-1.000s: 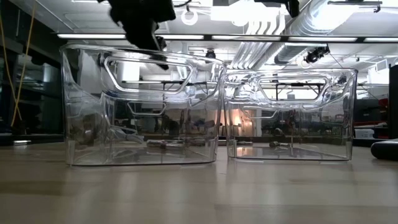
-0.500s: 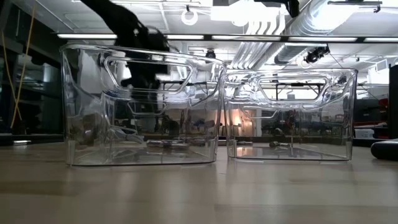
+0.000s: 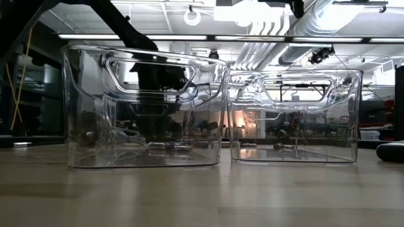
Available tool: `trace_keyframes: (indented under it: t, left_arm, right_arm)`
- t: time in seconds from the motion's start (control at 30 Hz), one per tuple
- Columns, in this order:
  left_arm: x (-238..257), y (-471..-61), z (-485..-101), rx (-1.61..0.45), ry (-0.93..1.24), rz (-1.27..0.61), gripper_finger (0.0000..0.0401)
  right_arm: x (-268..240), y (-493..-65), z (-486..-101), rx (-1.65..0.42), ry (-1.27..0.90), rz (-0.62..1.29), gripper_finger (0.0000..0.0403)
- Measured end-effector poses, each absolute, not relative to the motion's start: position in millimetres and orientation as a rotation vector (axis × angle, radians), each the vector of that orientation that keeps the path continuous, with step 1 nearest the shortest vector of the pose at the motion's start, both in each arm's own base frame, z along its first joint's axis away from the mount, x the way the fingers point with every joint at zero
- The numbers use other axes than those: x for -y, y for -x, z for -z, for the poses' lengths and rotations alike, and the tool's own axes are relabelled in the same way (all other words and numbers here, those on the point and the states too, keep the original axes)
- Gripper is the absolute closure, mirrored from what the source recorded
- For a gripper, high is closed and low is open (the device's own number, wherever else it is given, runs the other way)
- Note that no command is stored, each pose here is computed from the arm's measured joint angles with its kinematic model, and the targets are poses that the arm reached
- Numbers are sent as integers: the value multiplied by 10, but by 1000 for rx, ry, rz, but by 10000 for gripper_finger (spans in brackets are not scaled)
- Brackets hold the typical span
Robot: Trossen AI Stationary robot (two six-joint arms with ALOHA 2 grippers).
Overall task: Sort batteries
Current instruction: Put the black battery into the right transparent bin
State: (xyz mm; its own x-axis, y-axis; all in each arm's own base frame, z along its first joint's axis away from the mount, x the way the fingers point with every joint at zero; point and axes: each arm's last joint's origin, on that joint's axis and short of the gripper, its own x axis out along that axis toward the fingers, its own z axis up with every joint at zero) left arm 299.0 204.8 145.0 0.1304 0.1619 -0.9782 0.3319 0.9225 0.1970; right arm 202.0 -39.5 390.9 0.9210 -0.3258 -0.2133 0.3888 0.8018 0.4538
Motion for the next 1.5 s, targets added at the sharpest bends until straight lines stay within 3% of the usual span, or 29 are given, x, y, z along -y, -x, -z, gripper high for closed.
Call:
trace_keyframes:
  t: [0.17, 0.33, 0.4, 0.63, 0.77, 1.07, 1.23, 1.5]
  left_arm:
    - [-2090, -2970, -1324, -1482, -351, 137, 231]
    - [-2044, -2964, -1249, -1499, -238, 133, 354]
    - [-2017, -2980, -1268, -1495, -204, 96, 383]
    - [-1924, -2936, -1605, -1434, -191, 17, 393]
    - [-1880, -2881, -2050, -1271, -164, -69, 393]
    - [-1482, -2970, -2784, -812, -81, -27, 395]
    - [-1061, -3268, -2864, -661, -111, 96, 395]
    - [-429, -3975, -2587, -376, -166, 234, 396]
  right_arm:
    - [394, -2020, -3909, -124, -527, 385, 277]
    - [390, -2022, -3909, -125, -545, 372, 277]
    - [386, -2023, -3909, -130, -548, 356, 277]
    - [374, -2026, -3908, -142, -544, 318, 277]
    - [374, -2026, -3908, -146, -521, 315, 277]
    - [363, -2017, -3858, -205, -526, 296, 277]
    - [362, -2017, -3858, -209, -508, 289, 277]
    - [362, -2019, -3867, -203, -482, 284, 277]
